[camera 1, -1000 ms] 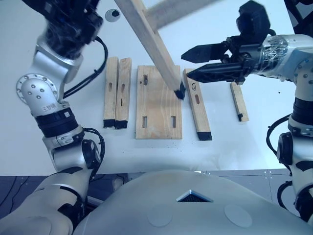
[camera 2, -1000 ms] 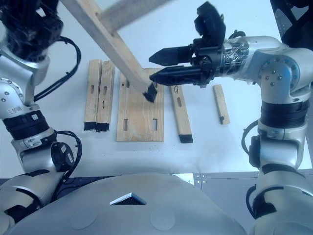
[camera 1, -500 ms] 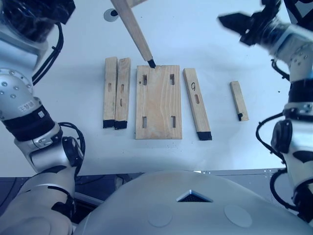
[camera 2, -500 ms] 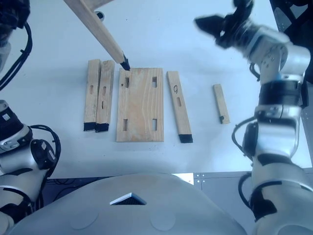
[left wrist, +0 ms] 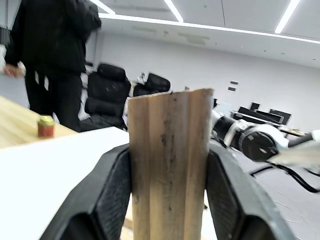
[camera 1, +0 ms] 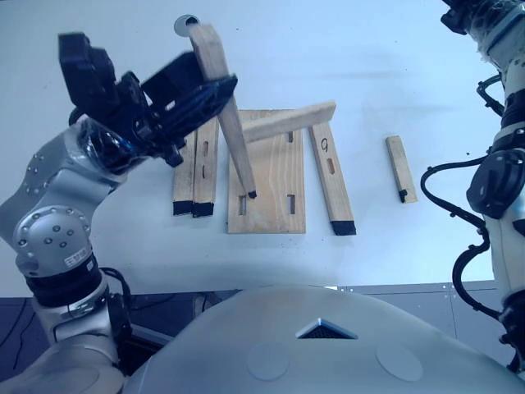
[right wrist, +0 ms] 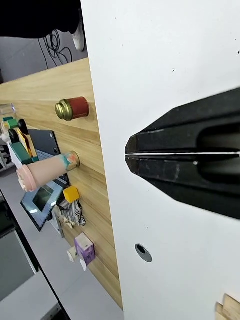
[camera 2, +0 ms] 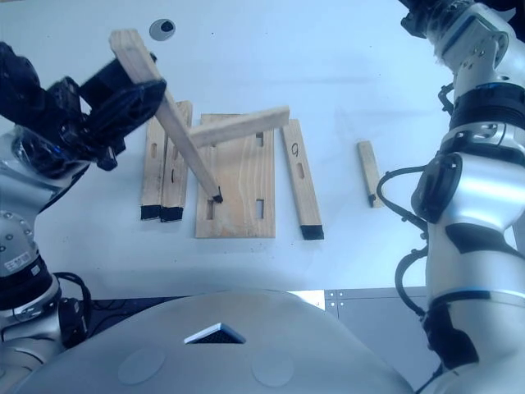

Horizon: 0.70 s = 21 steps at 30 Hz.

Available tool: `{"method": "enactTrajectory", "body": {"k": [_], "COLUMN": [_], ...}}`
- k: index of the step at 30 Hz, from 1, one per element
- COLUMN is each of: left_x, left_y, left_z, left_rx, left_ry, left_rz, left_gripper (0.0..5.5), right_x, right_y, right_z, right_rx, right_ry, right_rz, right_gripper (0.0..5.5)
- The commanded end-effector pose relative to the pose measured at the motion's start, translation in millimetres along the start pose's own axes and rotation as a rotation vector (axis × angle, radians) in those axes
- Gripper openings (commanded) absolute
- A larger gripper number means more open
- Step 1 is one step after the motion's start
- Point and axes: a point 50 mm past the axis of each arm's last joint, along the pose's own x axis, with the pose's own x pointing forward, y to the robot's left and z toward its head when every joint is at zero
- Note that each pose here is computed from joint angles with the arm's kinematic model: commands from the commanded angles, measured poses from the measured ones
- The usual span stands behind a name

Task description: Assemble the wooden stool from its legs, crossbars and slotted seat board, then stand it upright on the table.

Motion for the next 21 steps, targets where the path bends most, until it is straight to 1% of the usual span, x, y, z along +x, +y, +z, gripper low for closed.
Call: {"method": "enactTrajectory", "body": {"k": [1,4,8,13,16,19,21], "left_x": [-8,-13,-12,-10,-10,-13,-20], "left_y": [-5,0,0,2,3,7,9], "left_z": [7,2,-3,0,-2,-13,-25], "left_rx": [-0.013,-0.028,-0.030,0.033,0.054,0.050,0.061], "left_ry": [0.017,0.029,0.014,-0.004,0.015,0.071,0.177], "left_rz": [-0.026,0.001,0.002,0.000,-0.011,-0.015,-0.024], "left_gripper": [2.01,2.01,2.01,2.01,2.01,2.01,2.01], "right_x": [4,5,5,10,11,10,9], "right_y": [7,6,6,15,16,17,17], "right_z": [3,0,0,-1,-3,-5,-9], "right_rx": [-0.018,-0.021,-0.031,-0.056,-0.061,-0.064,-0.071], "right_ry": [0.021,0.031,0.042,0.071,0.083,0.096,0.109], "right_rz": [0.028,0.030,0.034,0.087,0.103,0.124,0.139], "right_gripper": [0.00,0.00,0.00,0.00,0.00,0.00,0.00]}}
